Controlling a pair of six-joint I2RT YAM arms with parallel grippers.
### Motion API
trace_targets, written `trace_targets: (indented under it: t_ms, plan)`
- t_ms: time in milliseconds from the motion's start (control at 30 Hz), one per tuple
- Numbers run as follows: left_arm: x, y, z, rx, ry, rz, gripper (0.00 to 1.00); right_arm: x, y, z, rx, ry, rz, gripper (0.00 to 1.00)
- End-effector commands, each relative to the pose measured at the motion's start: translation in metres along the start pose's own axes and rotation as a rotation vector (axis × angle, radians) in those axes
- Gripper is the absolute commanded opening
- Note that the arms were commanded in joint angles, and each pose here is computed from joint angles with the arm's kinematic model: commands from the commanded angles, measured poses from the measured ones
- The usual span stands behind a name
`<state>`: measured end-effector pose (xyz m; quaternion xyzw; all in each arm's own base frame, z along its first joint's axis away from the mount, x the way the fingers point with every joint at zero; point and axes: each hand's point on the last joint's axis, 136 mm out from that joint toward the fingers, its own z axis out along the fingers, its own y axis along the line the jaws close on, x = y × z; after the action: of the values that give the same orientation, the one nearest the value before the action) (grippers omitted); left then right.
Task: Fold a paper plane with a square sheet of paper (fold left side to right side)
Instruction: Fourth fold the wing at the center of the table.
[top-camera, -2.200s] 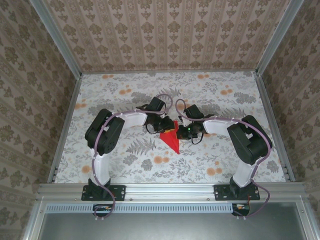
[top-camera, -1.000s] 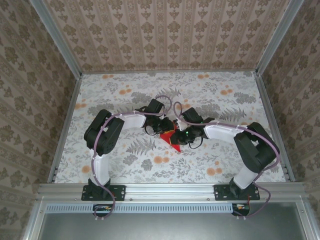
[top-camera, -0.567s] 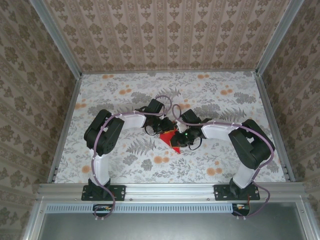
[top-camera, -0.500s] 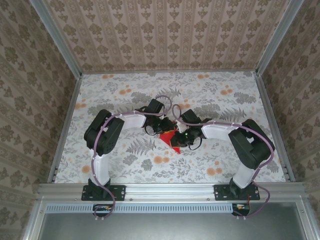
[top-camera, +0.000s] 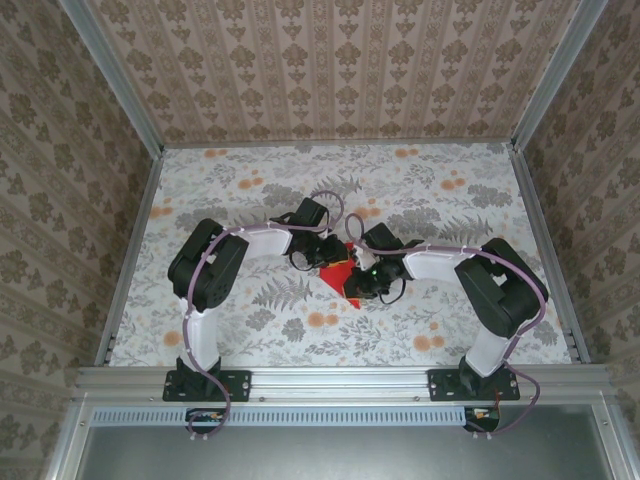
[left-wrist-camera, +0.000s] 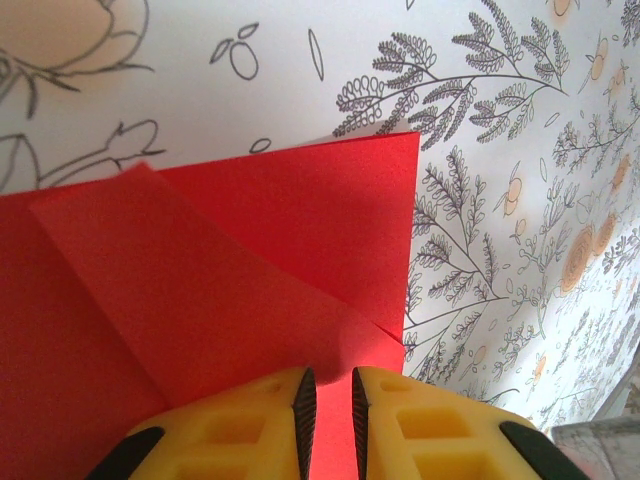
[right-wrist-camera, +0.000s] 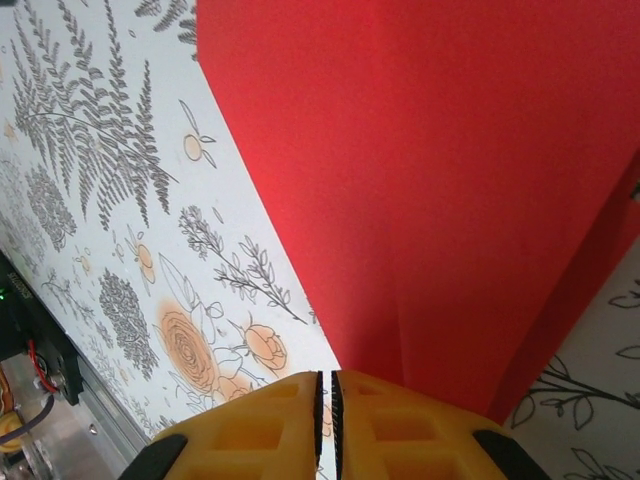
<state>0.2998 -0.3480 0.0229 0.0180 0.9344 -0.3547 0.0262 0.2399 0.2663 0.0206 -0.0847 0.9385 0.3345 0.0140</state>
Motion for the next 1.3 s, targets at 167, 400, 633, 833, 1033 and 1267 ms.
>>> trace_targets:
  t_ms: [167,400,633,833,1033,1267]
  plan:
    - [0.024,0.041,0.009,-0.135,0.067,-0.052,0.22,0.023,-0.021,0.006,0.075,0.070,0.038,0.13]
    - [0.024,0.042,0.009,-0.138,0.066,-0.052,0.22,0.033,-0.024,0.006,0.075,0.101,0.045,0.14]
    - [0.025,0.045,0.009,-0.143,0.066,-0.056,0.22,0.047,-0.026,0.005,0.074,0.128,0.063,0.12]
    - [0.025,0.046,0.010,-0.146,0.066,-0.060,0.22,0.060,-0.029,0.004,0.079,0.154,0.089,0.09]
    - [0.026,0.049,0.010,-0.156,0.066,-0.065,0.21,0.074,-0.033,0.001,0.079,0.170,0.115,0.07]
    - [0.027,0.052,0.011,-0.162,0.070,-0.069,0.21,0.084,-0.037,-0.003,0.085,0.172,0.127,0.03]
